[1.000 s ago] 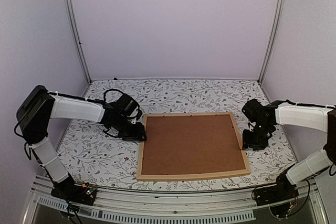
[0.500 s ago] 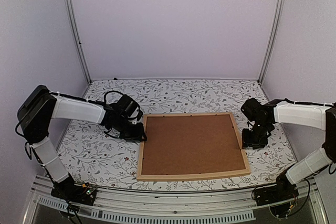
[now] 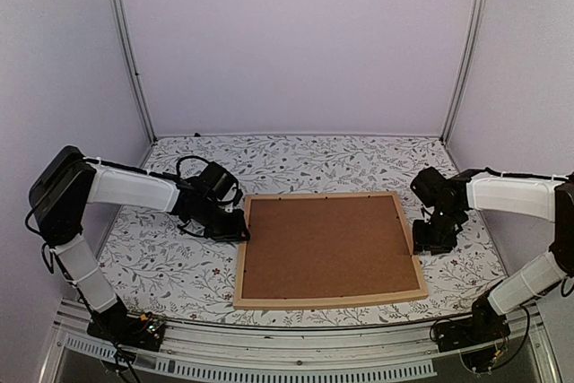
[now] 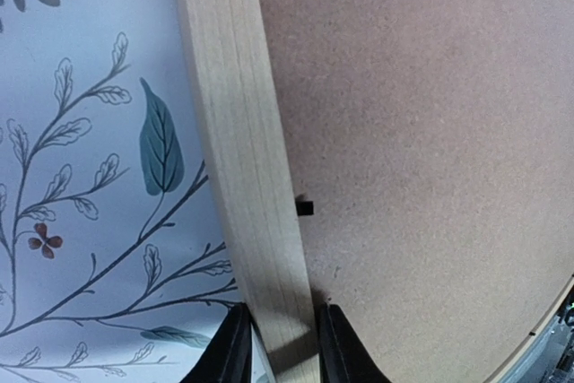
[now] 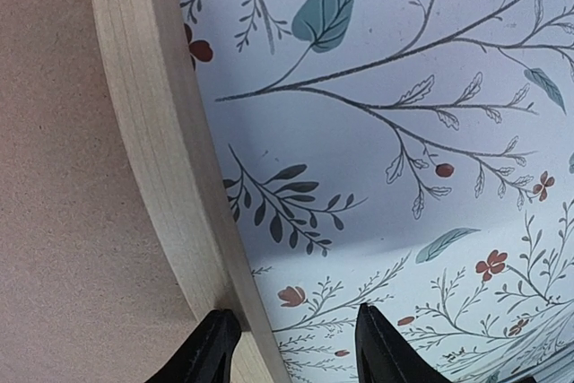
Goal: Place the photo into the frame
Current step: Press the fastener onto the frame body.
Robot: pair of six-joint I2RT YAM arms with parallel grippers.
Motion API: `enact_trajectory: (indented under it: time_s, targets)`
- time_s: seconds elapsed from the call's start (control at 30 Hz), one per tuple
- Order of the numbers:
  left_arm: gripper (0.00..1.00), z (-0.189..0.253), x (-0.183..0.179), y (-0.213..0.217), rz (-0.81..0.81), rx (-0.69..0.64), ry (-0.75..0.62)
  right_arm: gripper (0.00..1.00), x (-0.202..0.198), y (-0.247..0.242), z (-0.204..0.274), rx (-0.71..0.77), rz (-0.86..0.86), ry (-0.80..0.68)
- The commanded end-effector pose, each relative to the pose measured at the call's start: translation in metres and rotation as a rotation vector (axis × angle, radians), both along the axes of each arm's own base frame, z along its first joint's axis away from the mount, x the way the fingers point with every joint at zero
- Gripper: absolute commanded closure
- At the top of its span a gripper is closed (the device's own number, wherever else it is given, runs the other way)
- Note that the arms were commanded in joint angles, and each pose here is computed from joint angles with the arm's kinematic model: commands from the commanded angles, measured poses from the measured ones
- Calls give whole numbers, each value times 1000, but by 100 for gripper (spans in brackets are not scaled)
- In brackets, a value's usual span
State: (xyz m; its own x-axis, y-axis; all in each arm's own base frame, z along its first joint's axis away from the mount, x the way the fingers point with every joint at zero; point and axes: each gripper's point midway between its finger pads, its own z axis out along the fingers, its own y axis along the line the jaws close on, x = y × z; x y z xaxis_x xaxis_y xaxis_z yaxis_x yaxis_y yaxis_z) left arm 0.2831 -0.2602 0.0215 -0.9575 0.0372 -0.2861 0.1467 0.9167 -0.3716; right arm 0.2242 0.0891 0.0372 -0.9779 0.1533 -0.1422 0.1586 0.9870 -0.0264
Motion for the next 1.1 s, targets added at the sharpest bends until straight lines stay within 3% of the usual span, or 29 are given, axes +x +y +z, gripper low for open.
enact_trajectory:
  time_s: [0.0,0.77,1.07]
  targets:
    - [74,-16,-11,2,-22,44,21,51,2,3,-3,-15,25,7]
    - [78,-20,-13,3,-19,54,27,52,-8,4,11,-72,55,36]
    - [78,-20,-14,3,-21,54,27,52,-5,10,-8,-58,71,55]
